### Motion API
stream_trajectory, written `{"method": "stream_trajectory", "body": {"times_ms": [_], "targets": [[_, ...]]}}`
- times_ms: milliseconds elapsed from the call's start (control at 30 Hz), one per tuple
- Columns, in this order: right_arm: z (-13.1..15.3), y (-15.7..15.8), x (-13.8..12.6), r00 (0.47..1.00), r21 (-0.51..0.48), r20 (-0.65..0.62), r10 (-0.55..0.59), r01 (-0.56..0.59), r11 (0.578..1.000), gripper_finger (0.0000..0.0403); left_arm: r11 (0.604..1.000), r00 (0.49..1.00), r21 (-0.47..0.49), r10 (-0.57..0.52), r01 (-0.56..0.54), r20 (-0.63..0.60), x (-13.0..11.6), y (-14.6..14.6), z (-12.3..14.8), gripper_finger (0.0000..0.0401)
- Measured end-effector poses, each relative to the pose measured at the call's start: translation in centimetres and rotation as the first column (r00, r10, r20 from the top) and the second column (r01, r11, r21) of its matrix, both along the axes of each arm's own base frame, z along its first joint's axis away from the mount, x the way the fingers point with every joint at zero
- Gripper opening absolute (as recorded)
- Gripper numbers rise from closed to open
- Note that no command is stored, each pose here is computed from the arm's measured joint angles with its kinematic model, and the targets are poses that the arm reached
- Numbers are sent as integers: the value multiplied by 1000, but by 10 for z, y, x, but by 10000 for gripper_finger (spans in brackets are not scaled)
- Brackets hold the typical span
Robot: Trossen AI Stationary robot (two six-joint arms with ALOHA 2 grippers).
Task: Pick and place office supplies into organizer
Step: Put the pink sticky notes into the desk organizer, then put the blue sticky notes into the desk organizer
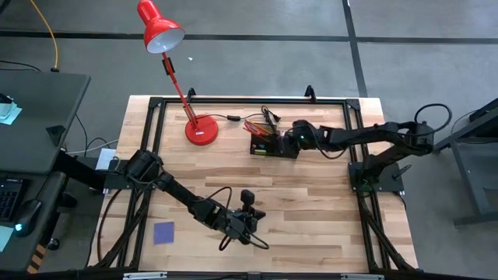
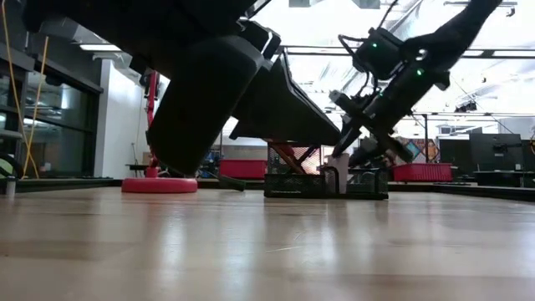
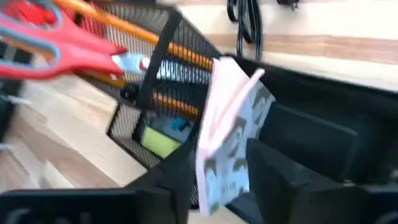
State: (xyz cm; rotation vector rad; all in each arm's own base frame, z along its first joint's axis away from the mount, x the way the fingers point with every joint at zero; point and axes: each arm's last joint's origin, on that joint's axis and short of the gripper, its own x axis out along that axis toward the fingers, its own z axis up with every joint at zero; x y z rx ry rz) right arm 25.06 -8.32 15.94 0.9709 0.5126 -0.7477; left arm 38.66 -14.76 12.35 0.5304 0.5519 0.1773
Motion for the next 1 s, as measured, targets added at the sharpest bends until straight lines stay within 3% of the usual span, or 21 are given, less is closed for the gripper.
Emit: {"method": "stream_trajectory", "body": {"times_ms": [167, 367, 633, 833, 1000], "targets": [[15, -2, 2, 983, 16, -179, 30, -28, 999, 193, 999, 999, -31, -38, 38, 6, 1, -2, 1, 12], [36, -4, 4, 945, -50, -326, 15, -33, 998, 227, 998, 999, -40, -54, 54, 0, 1, -2, 1, 12], [58, -2, 5, 892, -175, -452, -34, -52, 983, 211, 998, 998, -41, -57, 57, -3, 1, -2, 0, 12], [49, 18, 7, 854, -202, -512, 95, -228, 953, 200, 997, 994, -21, -77, 76, -71, -2, -1, -5, 12], [43, 46, 3, 803, -286, -589, 93, -314, 905, 202, 997, 998, -73, -37, 33, -47, -2, -1, -4, 12]]}}
